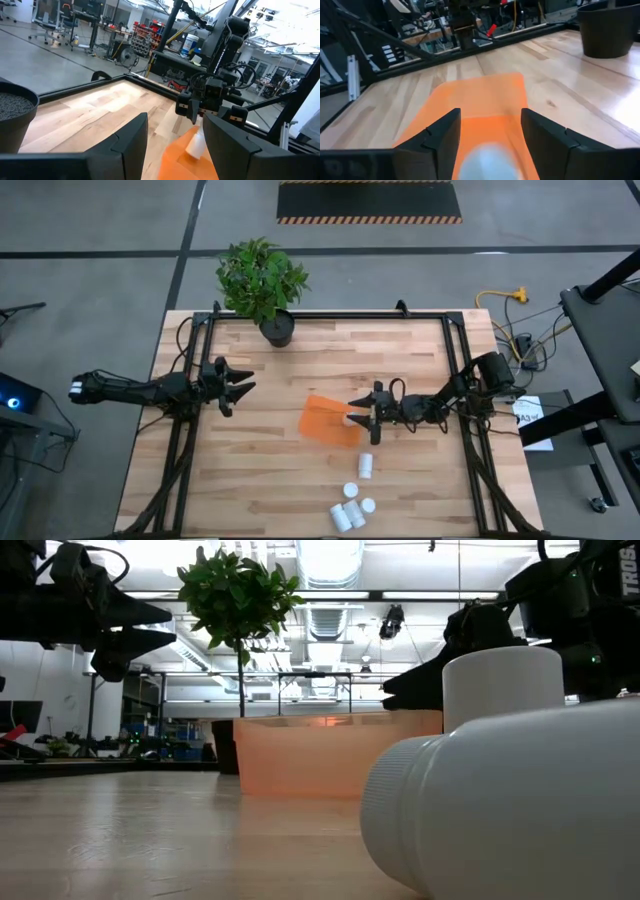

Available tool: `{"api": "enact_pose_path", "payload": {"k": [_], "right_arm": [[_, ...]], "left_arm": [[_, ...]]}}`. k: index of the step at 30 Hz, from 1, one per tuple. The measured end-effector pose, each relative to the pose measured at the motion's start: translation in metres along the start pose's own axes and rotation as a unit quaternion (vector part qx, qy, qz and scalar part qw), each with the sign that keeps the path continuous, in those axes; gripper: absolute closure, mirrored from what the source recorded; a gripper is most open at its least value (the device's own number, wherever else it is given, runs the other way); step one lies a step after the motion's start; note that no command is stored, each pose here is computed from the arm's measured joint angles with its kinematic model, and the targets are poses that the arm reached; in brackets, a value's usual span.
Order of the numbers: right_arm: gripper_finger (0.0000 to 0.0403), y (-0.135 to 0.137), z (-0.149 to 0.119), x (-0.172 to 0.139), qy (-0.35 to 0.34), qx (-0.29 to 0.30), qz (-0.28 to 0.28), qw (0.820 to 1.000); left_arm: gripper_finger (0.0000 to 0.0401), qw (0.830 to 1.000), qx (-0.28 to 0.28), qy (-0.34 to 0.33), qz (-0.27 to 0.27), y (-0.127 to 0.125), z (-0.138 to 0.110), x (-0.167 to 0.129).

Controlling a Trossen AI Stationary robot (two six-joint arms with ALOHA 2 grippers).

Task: Pick and place pill bottles into a basket
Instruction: Put the white pill bottle into the orange container

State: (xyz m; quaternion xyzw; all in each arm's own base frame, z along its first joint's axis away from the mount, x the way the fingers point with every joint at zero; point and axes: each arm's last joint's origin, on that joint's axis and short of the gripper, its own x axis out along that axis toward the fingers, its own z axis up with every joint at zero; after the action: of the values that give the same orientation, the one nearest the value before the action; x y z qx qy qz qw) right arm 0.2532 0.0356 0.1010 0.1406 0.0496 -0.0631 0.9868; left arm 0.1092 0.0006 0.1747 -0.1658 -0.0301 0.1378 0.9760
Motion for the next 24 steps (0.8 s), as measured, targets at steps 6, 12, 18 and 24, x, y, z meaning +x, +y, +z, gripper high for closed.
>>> {"api": "enact_pose_path", "payload": {"k": [6,12,18,24], "right_arm": [[0.0222,0.0,0.0,0.0,-0.001,-0.006,-0.004,1.0],[0.0232,0.0,0.001,0.0,-0.004,-0.001,-0.004,1.0],[0.0228,0.004,0.009,0.002,-0.038,0.041,0.011,0.998],[0.0218,0.013,0.023,0.004,-0.051,0.096,0.094,0.99]], "left_arm": [[0.0228,1.0,0.0,0.0,0.0,0.0,0.0,0.0],[0.0228,1.0,0.0,0.0,0.0,0.0,0.0,0.0],[0.0228,1.0,0.0,0.0,0.0,0.0,0.0,0.0],[0.0228,1.0,0.0,0.0,0.0,0.0,0.0,0.0]]}}
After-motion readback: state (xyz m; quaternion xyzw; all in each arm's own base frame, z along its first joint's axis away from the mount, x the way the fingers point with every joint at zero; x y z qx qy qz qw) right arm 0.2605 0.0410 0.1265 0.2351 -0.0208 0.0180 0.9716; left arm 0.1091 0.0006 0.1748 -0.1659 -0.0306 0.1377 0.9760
